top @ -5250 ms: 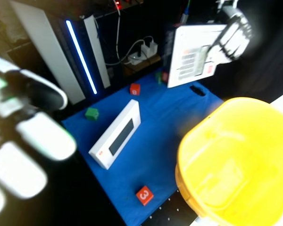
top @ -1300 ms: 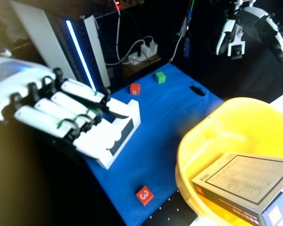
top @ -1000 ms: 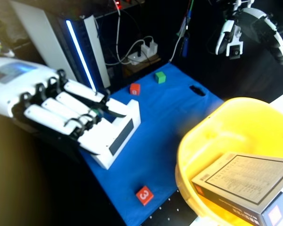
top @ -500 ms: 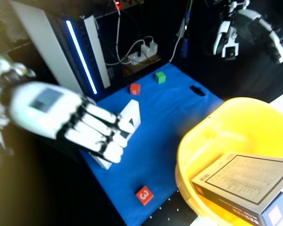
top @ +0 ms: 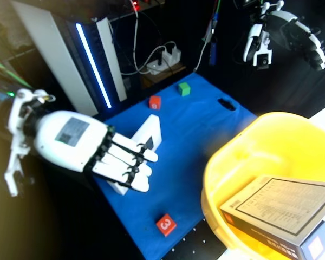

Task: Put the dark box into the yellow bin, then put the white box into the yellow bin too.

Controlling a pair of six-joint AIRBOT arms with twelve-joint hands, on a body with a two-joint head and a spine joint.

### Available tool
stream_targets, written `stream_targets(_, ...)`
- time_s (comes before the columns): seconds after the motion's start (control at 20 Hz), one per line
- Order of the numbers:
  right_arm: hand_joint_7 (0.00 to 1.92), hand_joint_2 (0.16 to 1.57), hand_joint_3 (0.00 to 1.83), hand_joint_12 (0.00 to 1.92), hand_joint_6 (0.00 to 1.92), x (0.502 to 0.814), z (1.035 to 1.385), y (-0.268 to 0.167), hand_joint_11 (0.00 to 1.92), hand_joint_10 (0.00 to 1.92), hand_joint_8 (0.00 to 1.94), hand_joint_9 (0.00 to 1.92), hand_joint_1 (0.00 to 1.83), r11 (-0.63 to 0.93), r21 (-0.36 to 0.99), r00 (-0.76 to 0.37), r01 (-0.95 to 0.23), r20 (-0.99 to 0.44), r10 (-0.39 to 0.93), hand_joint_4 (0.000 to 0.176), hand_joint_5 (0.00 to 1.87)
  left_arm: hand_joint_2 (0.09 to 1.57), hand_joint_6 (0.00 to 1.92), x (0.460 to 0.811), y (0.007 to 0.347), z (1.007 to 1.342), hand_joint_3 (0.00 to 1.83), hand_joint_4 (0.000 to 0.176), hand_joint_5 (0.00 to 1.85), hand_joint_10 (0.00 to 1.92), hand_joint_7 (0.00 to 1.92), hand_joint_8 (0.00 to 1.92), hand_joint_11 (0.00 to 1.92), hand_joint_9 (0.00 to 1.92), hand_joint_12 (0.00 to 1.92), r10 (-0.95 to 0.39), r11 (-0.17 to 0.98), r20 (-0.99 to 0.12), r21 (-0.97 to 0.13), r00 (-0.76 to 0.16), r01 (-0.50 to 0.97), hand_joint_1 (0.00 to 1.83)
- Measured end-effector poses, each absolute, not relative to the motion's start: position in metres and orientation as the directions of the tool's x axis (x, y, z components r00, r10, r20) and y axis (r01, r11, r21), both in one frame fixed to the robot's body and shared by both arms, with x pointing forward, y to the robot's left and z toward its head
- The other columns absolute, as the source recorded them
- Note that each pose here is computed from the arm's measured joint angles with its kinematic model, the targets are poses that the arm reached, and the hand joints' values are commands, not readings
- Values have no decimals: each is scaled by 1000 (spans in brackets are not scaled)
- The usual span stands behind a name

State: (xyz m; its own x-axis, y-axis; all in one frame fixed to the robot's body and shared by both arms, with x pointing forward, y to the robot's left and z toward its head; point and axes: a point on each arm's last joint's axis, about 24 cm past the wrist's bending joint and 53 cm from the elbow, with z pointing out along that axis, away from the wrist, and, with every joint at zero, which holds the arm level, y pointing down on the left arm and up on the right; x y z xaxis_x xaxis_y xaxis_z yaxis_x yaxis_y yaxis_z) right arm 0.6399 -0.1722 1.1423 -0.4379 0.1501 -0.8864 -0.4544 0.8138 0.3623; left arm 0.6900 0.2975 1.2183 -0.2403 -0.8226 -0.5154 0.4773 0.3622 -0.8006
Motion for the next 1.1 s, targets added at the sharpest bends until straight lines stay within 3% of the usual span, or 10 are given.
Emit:
stream_targets(0.15, 658, 891, 2, 164, 11, 643, 1140, -171, 399, 17, 9, 658, 958, 813, 372, -443, -448, -882, 159, 0, 509, 843, 8, 688, 295, 1216, 0, 76, 170, 5, 178, 7, 127, 144, 5, -822, 359, -513, -803, -247, 476, 1047)
stream_targets(0.3, 973, 967, 0, 291, 23, 648, 1137, -171, 729, 15, 7, 972, 1095, 813, 380, -446, -440, -879, 170, 0, 848, 831, 10, 687, 297, 1216, 0, 85, 184, 11, 203, 13, 154, 165, 17, -822, 358, -513, -802, -245, 478, 1028)
stream_targets(0.35, 1216, 1021, 1, 934, 609, 648, 1136, -170, 735, 83, 422, 1144, 1228, 811, 386, -449, -439, -877, 175, 0, 1028, 839, 9, 686, 298, 1215, 0, 85, 185, 10, 205, 12, 154, 164, 17, -824, 358, -512, -804, -244, 475, 1038)
stream_targets(0.4, 1010, 1025, 0, 1724, 629, 649, 1135, -168, 842, 1349, 1100, 995, 1202, 810, 390, -450, -438, -875, 178, 0, 1148, 839, 9, 686, 299, 1213, 0, 87, 188, 10, 210, 13, 158, 167, 18, -825, 359, -510, -805, -242, 471, 1037)
stream_targets(0.45, 1101, 1043, 1, 1860, 690, 650, 1134, -167, 1035, 1495, 1205, 1112, 1194, 809, 392, -452, -438, -874, 179, 0, 1135, 840, 7, 686, 301, 1211, 1, 82, 185, 12, 215, 13, 156, 173, 17, -825, 363, -511, -807, -242, 466, 1041)
stream_targets(0.55, 1210, 1043, 0, 1336, 551, 652, 1136, -166, 1050, 896, 838, 1216, 1290, 804, 407, -452, -433, -870, 197, 0, 1111, 844, 8, 686, 303, 1212, 2, 84, 194, 14, 230, 14, 175, 188, 26, -829, 362, -507, -809, -237, 463, 1036)
stream_targets(0.6, 1195, 1051, 0, 1379, 545, 652, 1136, -165, 1027, 850, 868, 1240, 1290, 802, 408, -450, -436, -871, 198, 0, 1095, 836, 8, 686, 303, 1213, 0, 86, 198, 13, 233, 12, 186, 191, 30, -830, 361, -506, -808, -234, 465, 1029)
stream_targets(0.75, 1147, 1071, 1, 1467, 628, 657, 1139, -169, 1021, 1023, 961, 1207, 1285, 803, 419, -441, -424, -870, 221, 0, 1043, 838, 8, 686, 302, 1212, 1, 79, 210, 14, 234, 7, 200, 204, 36, -829, 360, -506, -809, -238, 465, 1027)
stream_targets(0.85, 1171, 1072, 1, 1383, 732, 658, 1141, -169, 1003, 937, 889, 1195, 1283, 799, 426, -438, -425, -869, 231, 0, 1000, 845, 3, 685, 302, 1211, 3, 81, 202, 11, 225, 2, 189, 204, 30, -828, 362, -507, -809, -238, 464, 1031)
stream_targets(1.1, 1198, 1066, 0, 1350, 737, 659, 1162, -156, 1031, 783, 841, 1256, 1288, 749, 471, -390, -466, -869, 304, 0, 996, 808, 5, 685, 304, 1204, 0, 85, 213, 15, 260, 12, 189, 235, 29, -824, 374, -512, -813, -243, 447, 1068)
